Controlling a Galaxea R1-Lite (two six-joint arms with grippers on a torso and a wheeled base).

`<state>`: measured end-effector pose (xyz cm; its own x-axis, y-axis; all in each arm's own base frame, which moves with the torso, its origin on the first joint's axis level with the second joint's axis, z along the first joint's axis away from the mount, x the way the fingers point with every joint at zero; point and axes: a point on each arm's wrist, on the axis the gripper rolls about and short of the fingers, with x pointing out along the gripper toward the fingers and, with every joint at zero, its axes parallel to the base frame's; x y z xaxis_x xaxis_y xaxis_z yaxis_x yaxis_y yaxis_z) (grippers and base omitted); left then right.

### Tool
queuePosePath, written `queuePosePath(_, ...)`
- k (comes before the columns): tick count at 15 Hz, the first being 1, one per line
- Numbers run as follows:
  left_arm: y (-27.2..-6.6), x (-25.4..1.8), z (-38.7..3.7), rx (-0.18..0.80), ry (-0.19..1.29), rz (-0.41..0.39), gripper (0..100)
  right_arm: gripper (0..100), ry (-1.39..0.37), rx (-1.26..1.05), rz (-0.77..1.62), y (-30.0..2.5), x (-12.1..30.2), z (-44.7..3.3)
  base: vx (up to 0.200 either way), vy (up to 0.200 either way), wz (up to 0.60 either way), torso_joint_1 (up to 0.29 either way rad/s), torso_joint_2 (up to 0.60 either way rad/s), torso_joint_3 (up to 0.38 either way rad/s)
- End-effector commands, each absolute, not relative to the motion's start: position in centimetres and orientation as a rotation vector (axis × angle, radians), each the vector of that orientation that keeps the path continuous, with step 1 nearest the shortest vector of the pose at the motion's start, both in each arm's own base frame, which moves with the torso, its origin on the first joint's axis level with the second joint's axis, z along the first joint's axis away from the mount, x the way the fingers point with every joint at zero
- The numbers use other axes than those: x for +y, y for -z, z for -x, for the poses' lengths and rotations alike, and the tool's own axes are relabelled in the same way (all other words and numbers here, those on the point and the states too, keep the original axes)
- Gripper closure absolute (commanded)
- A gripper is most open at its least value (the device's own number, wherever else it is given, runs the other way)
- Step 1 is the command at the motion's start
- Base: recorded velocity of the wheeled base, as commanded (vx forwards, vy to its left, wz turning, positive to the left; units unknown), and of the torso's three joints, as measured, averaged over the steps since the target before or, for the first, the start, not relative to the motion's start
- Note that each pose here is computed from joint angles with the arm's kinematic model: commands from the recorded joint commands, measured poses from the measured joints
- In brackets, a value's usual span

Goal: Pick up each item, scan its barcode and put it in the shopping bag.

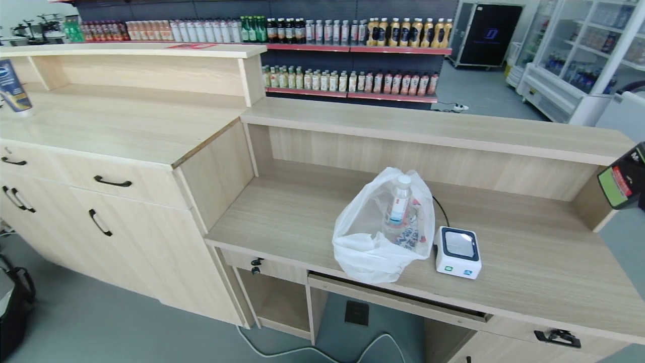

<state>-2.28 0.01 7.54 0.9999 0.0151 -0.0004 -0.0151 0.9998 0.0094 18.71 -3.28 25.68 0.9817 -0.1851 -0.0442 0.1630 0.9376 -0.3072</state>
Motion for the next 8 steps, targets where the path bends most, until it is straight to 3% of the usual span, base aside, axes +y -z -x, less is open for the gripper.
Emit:
queuePosePath(1, -7.5, 0.0, 2.3, 0.000, -0.015, -0.009, 100, 100, 0.046, 0.159, 0.184, -24.7, -4.3, -22.4, 0.000, 0.000, 0.00, 0.000, 0.00, 0.000)
queuePosePath(4, -7.5, 0.0, 2.3, 0.000, -0.015, -0.009, 100, 100, -0.156, 0.324, -0.008, -23.2, -7.9, -22.4, 0.000, 0.000, 0.00, 0.000, 0.00, 0.000)
queuePosePath(8, -7.5, 0.0, 2.3, 0.000, -0.015, -0.009, 100, 100, -0.122, 0.507, -0.224, -20.8, -10.9, -24.3, 0.000, 0.000, 0.00, 0.000, 0.00, 0.000)
